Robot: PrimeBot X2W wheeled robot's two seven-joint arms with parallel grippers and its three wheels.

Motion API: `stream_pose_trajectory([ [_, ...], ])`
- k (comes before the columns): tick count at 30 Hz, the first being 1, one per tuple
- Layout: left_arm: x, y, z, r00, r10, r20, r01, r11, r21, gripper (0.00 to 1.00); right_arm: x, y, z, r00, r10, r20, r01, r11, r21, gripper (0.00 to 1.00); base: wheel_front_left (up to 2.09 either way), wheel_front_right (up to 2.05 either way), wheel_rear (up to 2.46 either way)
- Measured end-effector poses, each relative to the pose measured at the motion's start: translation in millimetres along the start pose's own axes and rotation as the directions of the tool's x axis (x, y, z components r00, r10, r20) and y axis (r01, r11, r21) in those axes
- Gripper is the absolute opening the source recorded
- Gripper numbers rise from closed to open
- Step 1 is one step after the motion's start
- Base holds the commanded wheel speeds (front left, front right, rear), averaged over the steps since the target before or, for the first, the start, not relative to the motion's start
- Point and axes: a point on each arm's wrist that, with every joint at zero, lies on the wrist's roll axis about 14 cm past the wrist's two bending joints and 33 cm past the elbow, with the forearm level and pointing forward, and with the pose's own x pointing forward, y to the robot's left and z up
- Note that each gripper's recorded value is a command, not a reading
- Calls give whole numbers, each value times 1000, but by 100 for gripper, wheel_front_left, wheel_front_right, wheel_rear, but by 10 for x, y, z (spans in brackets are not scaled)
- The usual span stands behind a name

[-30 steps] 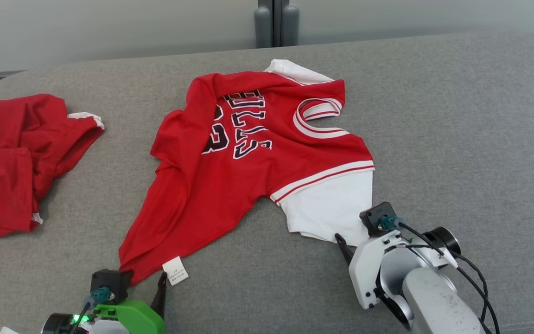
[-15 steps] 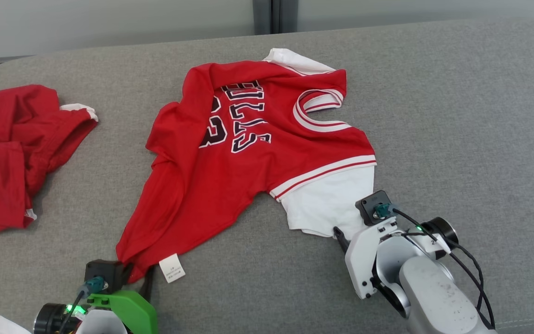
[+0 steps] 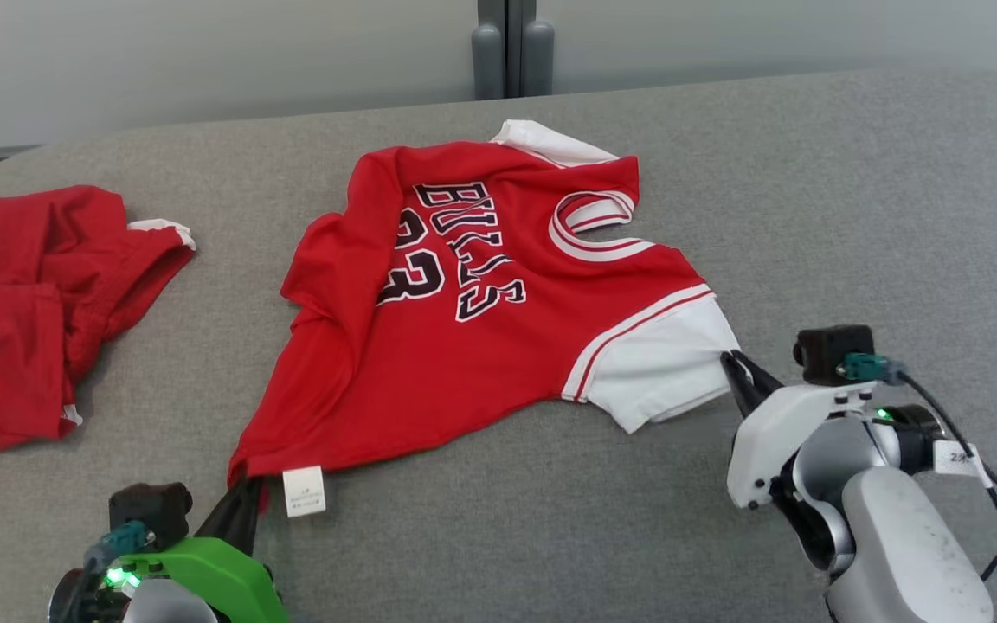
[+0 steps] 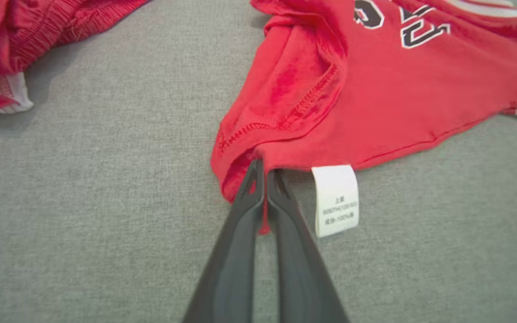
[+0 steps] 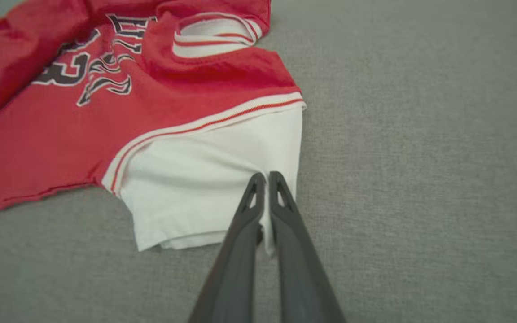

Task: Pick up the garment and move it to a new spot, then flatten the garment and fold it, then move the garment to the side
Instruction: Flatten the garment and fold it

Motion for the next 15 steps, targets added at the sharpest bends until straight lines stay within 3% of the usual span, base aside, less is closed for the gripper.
stream_pose_trajectory([
  [6,-265,-305,614,979,-101,175,114,991,-66,0,-462,-104,850,960,-13,281,-27,990,140,0,0,0,0],
  [9,-455,-526,930,953,-181,244,199,979,-51,0,-809,-141,1262,913,0,408,-81,980,182,0,0,0,0],
  [15,-827,-876,1546,873,-332,356,343,939,33,0,-1624,-608,2028,781,-97,616,-11,985,170,0,0,0,0],
])
